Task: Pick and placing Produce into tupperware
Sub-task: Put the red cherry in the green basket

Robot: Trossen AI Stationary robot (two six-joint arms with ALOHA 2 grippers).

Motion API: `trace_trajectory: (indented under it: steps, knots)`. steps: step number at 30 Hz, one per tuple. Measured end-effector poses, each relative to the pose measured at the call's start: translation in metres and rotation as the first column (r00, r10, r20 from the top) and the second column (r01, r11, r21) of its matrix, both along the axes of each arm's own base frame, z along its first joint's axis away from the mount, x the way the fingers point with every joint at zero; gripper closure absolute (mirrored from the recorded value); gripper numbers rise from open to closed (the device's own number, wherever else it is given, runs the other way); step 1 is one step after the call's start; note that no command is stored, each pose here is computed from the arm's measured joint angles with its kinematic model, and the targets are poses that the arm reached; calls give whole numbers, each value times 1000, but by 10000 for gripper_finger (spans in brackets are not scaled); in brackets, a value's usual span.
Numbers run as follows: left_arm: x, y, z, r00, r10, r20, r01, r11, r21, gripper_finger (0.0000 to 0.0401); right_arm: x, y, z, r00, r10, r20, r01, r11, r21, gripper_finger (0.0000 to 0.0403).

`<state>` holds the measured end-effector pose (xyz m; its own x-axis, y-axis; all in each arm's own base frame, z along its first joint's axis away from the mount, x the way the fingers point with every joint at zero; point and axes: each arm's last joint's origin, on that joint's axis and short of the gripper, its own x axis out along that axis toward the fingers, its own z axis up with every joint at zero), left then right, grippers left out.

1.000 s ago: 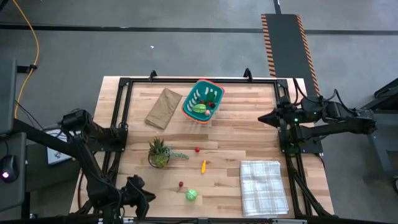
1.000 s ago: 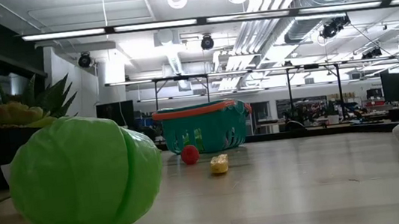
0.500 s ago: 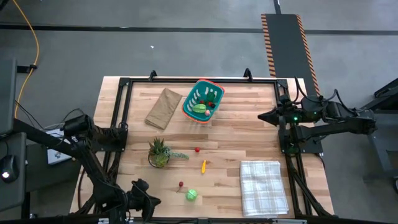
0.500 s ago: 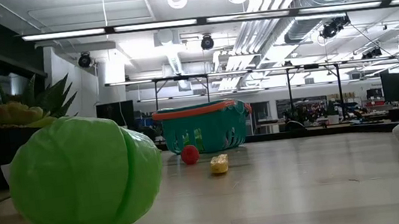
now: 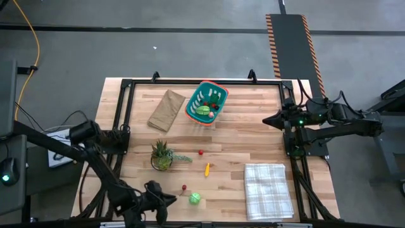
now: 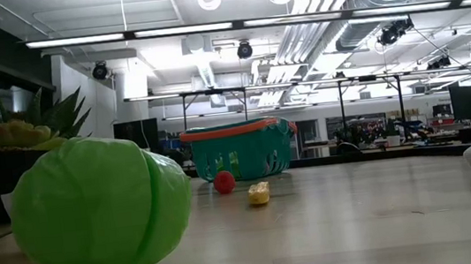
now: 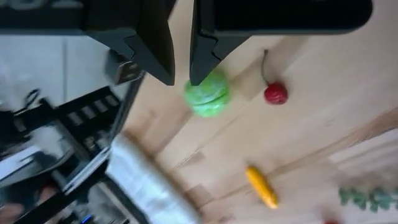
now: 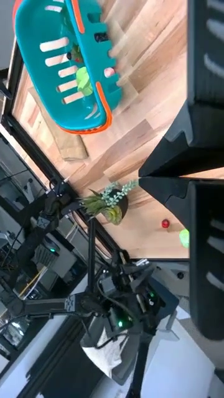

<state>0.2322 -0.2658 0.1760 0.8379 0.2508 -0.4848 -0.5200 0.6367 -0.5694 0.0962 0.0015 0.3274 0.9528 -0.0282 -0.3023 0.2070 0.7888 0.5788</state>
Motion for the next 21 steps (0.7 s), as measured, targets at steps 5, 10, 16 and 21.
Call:
trace_trajectory:
  steps: [5,10,16,21]
  knots:
    - [8,4,-16,999,20,-46,-19,1000,20,361,0,0,0,1000,15,-5,-15,1000,-18,402]
    - [12,-6,-16,997,24,-69,-25,1000,-5,361,-1,0,-2,1000,14,-26,-15,1000,-19,402]
    - [16,-33,10,997,44,-57,-45,999,-11,362,-1,0,-4,999,14,-48,-15,1000,-19,402]
    - [16,-54,21,988,123,-95,-123,992,10,362,-1,0,-4,999,1,-45,-2,1000,-24,402]
